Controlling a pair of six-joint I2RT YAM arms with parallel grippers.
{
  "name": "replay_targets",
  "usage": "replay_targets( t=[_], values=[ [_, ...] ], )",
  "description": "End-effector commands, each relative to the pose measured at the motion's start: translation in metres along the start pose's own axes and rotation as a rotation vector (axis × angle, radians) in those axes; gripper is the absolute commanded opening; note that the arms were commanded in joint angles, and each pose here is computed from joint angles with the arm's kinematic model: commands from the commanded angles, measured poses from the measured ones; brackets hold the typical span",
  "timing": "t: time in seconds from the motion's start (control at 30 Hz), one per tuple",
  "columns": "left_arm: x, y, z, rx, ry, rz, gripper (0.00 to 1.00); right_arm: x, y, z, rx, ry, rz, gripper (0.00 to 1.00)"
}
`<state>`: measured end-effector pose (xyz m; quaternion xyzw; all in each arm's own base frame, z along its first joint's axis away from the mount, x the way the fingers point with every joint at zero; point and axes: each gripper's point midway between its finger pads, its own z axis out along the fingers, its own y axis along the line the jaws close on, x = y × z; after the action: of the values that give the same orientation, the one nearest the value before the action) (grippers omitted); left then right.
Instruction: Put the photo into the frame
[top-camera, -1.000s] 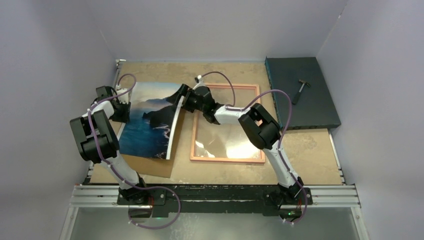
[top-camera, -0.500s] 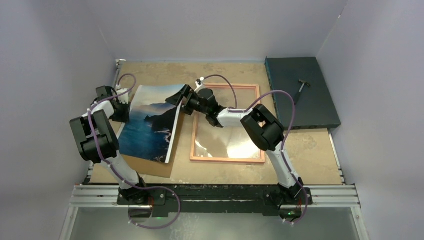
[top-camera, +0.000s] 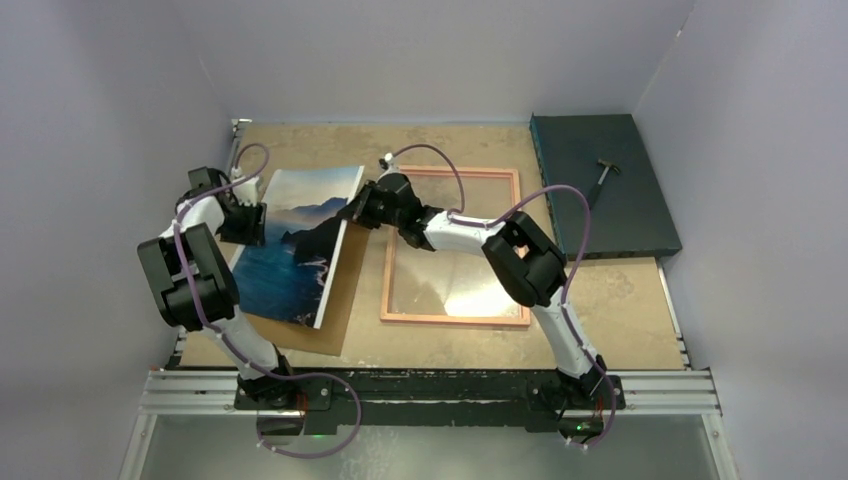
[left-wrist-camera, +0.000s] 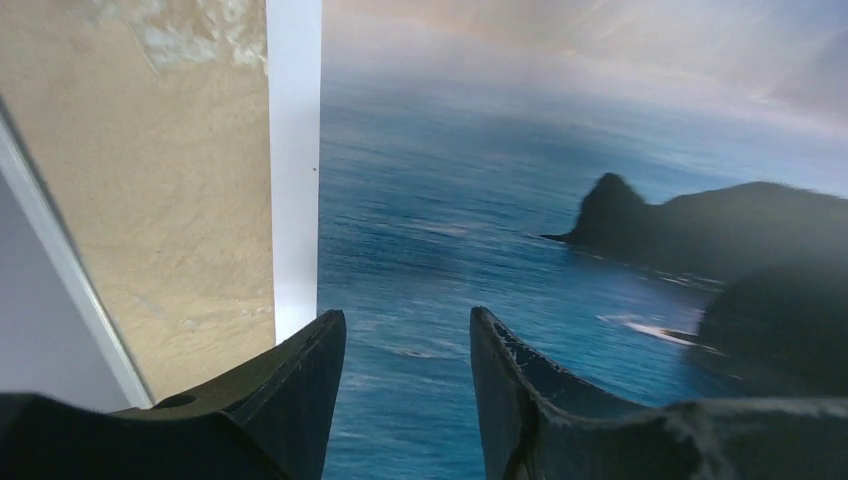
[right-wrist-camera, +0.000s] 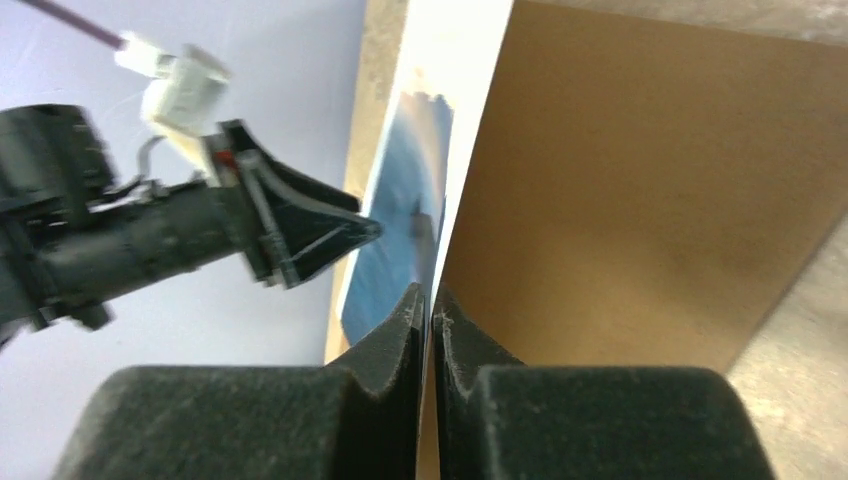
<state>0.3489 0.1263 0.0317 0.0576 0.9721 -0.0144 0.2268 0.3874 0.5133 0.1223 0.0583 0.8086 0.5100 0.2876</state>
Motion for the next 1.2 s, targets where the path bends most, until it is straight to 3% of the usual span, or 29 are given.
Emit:
replay_targets(
  t=[0.0,0.1,0.27,0.4,0.6,0.8,0.97,1.17],
  values=[
    [-0.055,-0.015,-0.061,0.063,-0.160,0.048,0.51,-0.038,0.044,-0.024,0.007,-0.104,-0.059,0.05],
    [-0.089,-0.038,-0.107,0.127,-0.306,0.121,0.73,-0.054,0.064,-0.039,-0.011,-0.152,-0.087,0.01],
    [-0.126,-0.102,-0.173,0.192,-0.468,0.291,0.85,-0.066,0.082,-0.063,-0.004,-0.182,-0.120,0.00],
    [-0.127,-0.161,-0.196,0.327,-0.454,0.350,0.88,-0.091,0.092,-0.089,0.077,-0.291,-0.116,0.00],
    [-0.110,-0.226,-0.226,0.405,-0.435,0.391,0.90,-0.114,0.112,-0.123,0.178,-0.416,-0.058,0.00],
    [-0.087,-0.256,-0.236,0.353,-0.412,0.472,0.85,-0.113,0.122,-0.127,0.147,-0.418,0.018,0.00],
    [-0.077,-0.252,-0.218,0.244,-0.398,0.505,0.73,-0.108,0.129,-0.119,0.122,-0.398,0.058,0.00],
    [-0.066,-0.247,-0.194,0.198,-0.358,0.545,0.72,-0.105,0.133,-0.118,0.103,-0.377,0.083,0.00]
  ],
)
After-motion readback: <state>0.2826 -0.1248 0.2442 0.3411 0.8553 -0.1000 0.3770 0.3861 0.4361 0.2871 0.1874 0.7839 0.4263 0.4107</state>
